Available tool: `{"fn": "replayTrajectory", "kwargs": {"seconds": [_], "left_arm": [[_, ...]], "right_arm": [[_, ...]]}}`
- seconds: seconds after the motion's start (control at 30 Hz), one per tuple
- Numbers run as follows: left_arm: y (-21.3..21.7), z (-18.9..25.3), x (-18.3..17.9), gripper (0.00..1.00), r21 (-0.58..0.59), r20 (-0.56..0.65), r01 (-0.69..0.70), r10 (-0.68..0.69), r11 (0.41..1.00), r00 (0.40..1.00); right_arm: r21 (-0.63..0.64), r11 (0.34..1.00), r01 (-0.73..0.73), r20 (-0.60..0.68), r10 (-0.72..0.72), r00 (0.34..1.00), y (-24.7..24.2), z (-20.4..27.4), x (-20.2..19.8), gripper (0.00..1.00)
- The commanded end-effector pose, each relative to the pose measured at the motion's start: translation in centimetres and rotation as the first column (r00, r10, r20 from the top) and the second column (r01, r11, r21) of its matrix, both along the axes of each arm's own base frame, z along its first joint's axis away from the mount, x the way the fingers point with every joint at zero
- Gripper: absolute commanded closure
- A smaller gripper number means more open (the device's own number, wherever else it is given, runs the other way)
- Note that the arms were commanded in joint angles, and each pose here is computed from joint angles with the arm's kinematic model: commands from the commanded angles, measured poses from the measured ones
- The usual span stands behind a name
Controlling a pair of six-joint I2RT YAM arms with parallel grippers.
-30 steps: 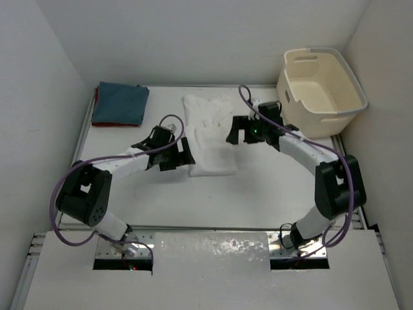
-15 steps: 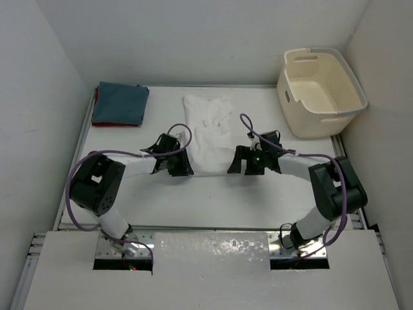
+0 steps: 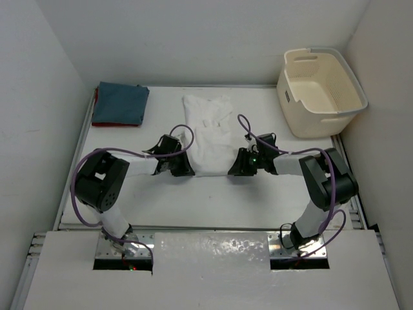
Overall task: Fold and stack the t-shirts
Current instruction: Grab one side of the 2/3 rectangular tshirt with both arms
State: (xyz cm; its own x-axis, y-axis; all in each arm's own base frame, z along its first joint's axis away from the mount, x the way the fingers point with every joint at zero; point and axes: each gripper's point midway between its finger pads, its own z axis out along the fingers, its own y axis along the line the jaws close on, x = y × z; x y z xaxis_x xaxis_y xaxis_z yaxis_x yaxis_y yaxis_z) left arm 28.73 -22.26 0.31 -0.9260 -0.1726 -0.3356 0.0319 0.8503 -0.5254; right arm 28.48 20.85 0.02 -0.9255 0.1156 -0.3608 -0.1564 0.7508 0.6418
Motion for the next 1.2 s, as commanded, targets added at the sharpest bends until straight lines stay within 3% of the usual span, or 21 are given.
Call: {"fn": "replayTrajectory", "kwargs": {"seconds": [0.0,0.23,0.3,0.33,0.57,0.9,1.0,1.17], "left_arm": [[-0.6,0.5,-0.2,1.0,-0.029,0.041,0.01,-0.009,1.0,0.999],[-0.8,1.4,0.3,1.0,-0.046,0.087,0.014,-0.01,0.999,0.996],[-0.9,1.5,0.2,1.0,-0.049,0.087,0.013,-0.008,0.999,0.996],[-0.7,1.4,0.1,1.0,-0.042,0.089,0.005,-0.001,0.999,0.996],[-1.2,3.8,-0.8,1.0,-0.072,0.135,0.031,-0.021,0.997,0.991],[-2.0,7.1,-9.4,1.0,-0.077,0.039,0.091,-0.088,0.993,0.995],[-2.5,11.2,-10.1,1.0,-0.155,0.085,0.099,-0.087,0.983,0.993],[-2.8,16.3,-9.3,1.0,-0.171,0.153,0.115,-0.089,0.979,0.984]], "right_arm": [[-0.006,1.0,-0.011,0.001,0.011,1.0,0.1,-0.3,-0.4,0.65],[-0.043,0.999,0.015,0.075,-0.012,0.997,-0.2,-1.4,1.6,0.77],[-0.051,0.999,0.013,0.09,-0.008,0.996,-0.4,-1.5,1.6,0.87],[-0.07,0.997,0.03,0.114,-0.022,0.993,-0.7,-1.5,2.0,1.0],[-0.056,0.997,-0.059,0.16,0.067,0.985,-0.7,0.0,-0.4,1.0],[-0.095,0.984,-0.153,0.149,0.166,0.975,-2.1,5.6,-8.9,1.0],[-0.09,0.989,-0.12,0.18,0.135,0.974,-2.6,7.8,-9.4,1.0],[-0.102,0.99,-0.092,0.273,0.117,0.955,-2.8,12.3,-8.1,1.0]]}}
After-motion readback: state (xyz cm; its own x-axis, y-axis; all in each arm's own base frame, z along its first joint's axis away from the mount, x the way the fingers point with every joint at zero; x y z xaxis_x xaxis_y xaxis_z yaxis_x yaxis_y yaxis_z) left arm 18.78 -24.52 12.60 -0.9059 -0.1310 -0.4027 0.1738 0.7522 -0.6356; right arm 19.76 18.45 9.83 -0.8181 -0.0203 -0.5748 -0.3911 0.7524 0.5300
